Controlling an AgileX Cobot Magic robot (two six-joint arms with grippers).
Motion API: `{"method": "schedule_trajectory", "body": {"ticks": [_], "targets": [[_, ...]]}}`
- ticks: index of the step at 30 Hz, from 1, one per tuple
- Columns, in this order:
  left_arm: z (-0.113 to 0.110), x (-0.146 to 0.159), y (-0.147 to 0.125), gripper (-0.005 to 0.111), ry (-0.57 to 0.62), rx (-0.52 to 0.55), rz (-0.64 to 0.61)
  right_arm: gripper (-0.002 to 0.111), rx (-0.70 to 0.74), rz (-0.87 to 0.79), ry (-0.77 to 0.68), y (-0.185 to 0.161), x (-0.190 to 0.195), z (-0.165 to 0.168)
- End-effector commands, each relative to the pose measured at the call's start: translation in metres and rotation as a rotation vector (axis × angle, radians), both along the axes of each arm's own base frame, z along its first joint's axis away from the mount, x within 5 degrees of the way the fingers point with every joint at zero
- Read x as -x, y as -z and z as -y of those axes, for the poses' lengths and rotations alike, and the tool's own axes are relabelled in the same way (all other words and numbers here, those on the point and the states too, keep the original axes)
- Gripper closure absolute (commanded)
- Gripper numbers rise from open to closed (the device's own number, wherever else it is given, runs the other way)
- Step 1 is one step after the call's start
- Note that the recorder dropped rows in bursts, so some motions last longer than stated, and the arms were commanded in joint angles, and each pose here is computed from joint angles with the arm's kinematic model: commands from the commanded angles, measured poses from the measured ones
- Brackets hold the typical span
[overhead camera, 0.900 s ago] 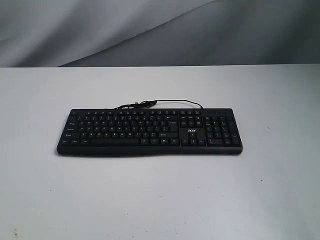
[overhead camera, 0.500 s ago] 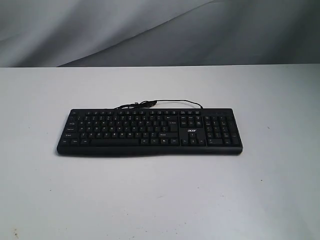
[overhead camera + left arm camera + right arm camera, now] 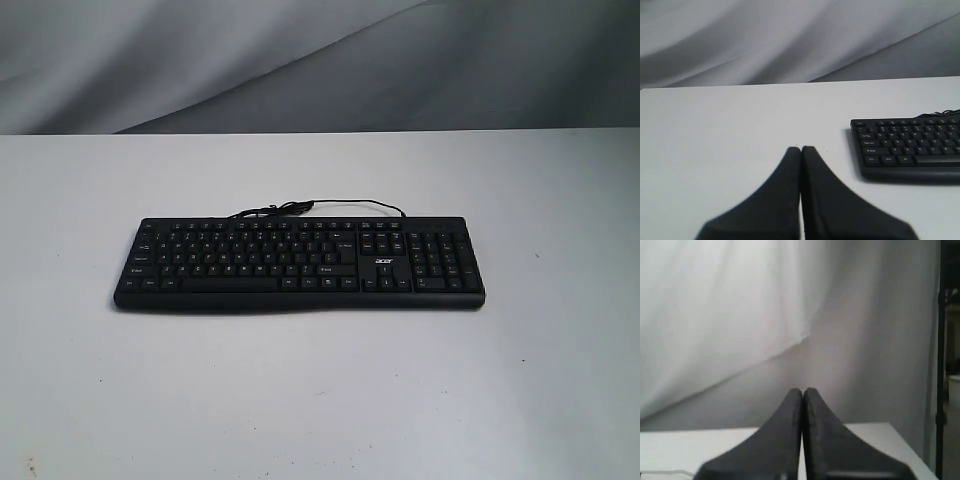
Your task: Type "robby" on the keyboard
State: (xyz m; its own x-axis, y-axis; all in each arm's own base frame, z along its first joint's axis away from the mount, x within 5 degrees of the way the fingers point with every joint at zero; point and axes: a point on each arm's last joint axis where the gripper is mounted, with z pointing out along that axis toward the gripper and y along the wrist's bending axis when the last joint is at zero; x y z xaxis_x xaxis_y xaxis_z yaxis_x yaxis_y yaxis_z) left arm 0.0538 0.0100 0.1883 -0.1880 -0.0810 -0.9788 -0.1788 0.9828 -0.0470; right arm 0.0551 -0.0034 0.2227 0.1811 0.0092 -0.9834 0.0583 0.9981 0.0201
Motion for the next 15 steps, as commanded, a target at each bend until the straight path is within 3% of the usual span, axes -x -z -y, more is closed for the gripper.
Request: {"method": "schedule_trajectory", "body": {"ticks": [1, 3, 7, 10, 15], "targets": [[0.0, 0.0, 0.001, 0.106, -0.002, 0.011, 0.005, 0.108, -0.003, 0.166, 0.005, -0.014, 0.004, 0.0], [0.0, 0.0, 0.001, 0.106, -0.002, 0.011, 0.005, 0.108, -0.006, 0.219, 0.003, -0.018, 0.006, 0.0], [0.0, 0.0, 0.001, 0.106, -0.002, 0.011, 0.005, 0.108, -0.389, 0.44, -0.152, -0.034, 0.015, 0.0], [0.0, 0.0, 0.001, 0.106, -0.002, 0.011, 0.005, 0.108, -0.264, 0.486, -0.196, -0.05, 0.018, -0.007], [0.0, 0.0, 0.001, 0.106, -0.002, 0.011, 0.005, 0.108, -0.311, 0.361, -0.285, -0.092, -0.008, -0.013]]}}
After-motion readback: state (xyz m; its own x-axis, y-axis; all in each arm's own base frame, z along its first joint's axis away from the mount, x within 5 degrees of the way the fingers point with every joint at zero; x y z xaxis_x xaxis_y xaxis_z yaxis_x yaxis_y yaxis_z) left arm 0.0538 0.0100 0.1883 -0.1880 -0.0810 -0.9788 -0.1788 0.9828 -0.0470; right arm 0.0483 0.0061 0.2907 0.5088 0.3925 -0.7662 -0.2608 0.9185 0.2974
